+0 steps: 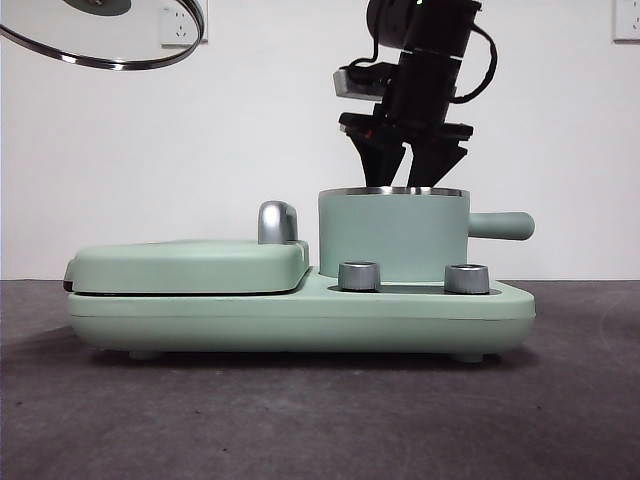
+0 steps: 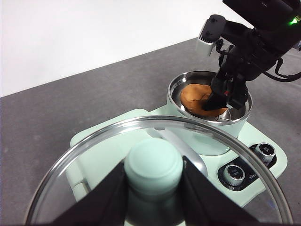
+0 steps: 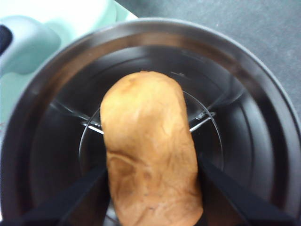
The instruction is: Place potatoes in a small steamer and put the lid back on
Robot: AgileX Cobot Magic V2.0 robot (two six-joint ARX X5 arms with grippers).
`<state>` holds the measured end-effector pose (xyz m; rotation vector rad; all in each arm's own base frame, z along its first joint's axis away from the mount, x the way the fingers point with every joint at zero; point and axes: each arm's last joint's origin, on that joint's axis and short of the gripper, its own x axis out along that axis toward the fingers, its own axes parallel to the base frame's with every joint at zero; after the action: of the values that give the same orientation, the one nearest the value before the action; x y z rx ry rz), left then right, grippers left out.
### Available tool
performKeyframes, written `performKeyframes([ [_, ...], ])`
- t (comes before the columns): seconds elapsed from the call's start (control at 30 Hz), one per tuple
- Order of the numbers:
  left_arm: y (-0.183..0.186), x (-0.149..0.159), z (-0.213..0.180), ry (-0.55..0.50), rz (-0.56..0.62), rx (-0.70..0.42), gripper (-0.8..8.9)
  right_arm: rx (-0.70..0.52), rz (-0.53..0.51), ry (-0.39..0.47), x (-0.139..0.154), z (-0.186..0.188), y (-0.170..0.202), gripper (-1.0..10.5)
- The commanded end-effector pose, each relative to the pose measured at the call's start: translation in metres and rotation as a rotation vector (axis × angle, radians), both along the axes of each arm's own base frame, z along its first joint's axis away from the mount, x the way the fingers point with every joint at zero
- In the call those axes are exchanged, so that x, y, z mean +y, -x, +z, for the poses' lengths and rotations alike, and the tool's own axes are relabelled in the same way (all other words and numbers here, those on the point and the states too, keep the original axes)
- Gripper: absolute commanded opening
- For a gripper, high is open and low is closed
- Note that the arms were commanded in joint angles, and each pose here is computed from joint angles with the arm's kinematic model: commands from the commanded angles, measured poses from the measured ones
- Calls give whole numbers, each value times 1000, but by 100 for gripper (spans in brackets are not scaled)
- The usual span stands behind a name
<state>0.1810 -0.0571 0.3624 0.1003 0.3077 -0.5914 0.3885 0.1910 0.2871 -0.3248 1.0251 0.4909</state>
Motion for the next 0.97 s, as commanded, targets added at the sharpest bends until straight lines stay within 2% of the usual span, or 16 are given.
performKeyframes([
  [0.03, 1, -1, 9, 17, -11, -48, 15, -11, 12, -3, 5, -2, -5, 235],
  [0.17, 1, -1, 9, 17, -11, -48, 15, 6, 7, 6, 4, -9, -9, 329],
  [0.23, 1, -1, 9, 17, -11, -48, 15, -10, 9, -3, 5, -8, -10, 339],
  [0.3, 1, -1, 9, 17, -11, -48, 15, -47, 12, -17, 4, 2, -8, 339],
  [0.37, 1, -1, 9, 17, -11, -47, 15, -114, 14, -50, 1, 27, 1, 339],
  [0.53, 1, -1, 9, 19, -11, -47, 15, -255, 17, -119, -29, 115, 65, 339],
  [0.6, 1, -1, 9, 19, -11, -47, 15, -296, 17, -139, -42, 135, 91, 339],
  [0.77, 2, -2, 9, 23, -27, -46, 15, -360, 17, -170, -75, 138, 158, 339],
  [0.97, 2, -4, 9, 24, -39, -48, 15, -421, 1, -215, -105, 125, 217, 338],
])
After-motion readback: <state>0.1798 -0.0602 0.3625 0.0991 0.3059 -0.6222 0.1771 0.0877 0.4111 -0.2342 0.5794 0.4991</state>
